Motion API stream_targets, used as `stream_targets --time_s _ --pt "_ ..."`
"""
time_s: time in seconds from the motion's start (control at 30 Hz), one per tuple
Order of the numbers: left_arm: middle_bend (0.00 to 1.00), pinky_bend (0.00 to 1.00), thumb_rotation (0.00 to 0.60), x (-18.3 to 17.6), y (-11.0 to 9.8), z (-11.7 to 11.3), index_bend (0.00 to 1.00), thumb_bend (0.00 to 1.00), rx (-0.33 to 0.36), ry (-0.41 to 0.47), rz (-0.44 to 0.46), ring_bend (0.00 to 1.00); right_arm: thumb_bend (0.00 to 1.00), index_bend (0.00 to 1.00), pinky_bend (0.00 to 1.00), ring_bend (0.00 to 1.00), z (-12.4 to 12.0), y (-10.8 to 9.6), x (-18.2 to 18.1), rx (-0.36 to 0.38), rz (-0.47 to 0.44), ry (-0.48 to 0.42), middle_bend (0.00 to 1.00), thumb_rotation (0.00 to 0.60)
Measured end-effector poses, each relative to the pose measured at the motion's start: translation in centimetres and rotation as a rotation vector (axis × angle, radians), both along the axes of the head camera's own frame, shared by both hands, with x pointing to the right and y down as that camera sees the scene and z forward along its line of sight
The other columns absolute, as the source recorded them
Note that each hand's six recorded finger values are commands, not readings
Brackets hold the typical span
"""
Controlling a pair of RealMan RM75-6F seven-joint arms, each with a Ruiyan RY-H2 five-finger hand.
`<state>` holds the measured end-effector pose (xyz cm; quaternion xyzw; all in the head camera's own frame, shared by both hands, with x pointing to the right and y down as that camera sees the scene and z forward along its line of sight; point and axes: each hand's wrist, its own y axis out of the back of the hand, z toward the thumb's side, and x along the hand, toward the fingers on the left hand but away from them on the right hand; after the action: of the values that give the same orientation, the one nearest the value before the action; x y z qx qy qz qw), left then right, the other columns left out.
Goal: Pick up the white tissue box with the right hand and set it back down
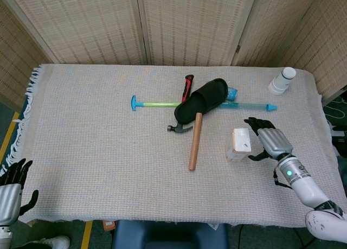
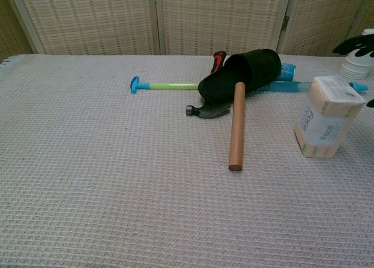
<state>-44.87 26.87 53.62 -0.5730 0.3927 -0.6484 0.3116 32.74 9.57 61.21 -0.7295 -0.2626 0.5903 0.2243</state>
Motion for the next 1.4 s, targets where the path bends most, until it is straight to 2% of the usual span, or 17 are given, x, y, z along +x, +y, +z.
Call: stream_targets --time_s 0.3,0.47,0.9,1.23,1.4 --pt "0.0 0.17 0.6 -0.2 0.0 0.1 0.07 0.4 -0.001 -0.004 -0.005 0.0 0.13 0.0 0.0 0.0 1.4 -0.6 -1.3 -0.034 -0.032 0.038 0.0 0.6" --pt "0.0 0.17 0.6 -0.1 0.0 0.2 0.07 0.4 -0.008 -0.006 0.0 0.0 0.13 0.01 0.0 0.0 1.7 -0.9 -1.6 -0.031 -0.03 0.058 0.08 0.6" --pt "0.0 0.17 0.6 -0.2 0.0 0.2 0.07 0.4 -0.006 -0.007 -0.003 0.0 0.13 0.08 0.0 0.0 2.7 -1.2 -2.8 -0.04 -0.044 0.082 0.14 0.6" --pt "0.0 0.17 0.6 -0.1 0.0 0.1 0.07 0.4 -0.005 -0.005 -0.001 0.0 0.13 0.25 0.0 0.03 2.6 -1.1 -2.6 -0.025 -0.041 0.099 0.24 0.6" --pt "0.0 0.17 0.6 -0.1 0.0 0.1 0.07 0.4 -0.005 -0.006 -0.001 0.0 0.13 0.28 0.0 0.06 2.7 -1.1 -2.2 -0.022 -0.036 0.11 0.27 0.6"
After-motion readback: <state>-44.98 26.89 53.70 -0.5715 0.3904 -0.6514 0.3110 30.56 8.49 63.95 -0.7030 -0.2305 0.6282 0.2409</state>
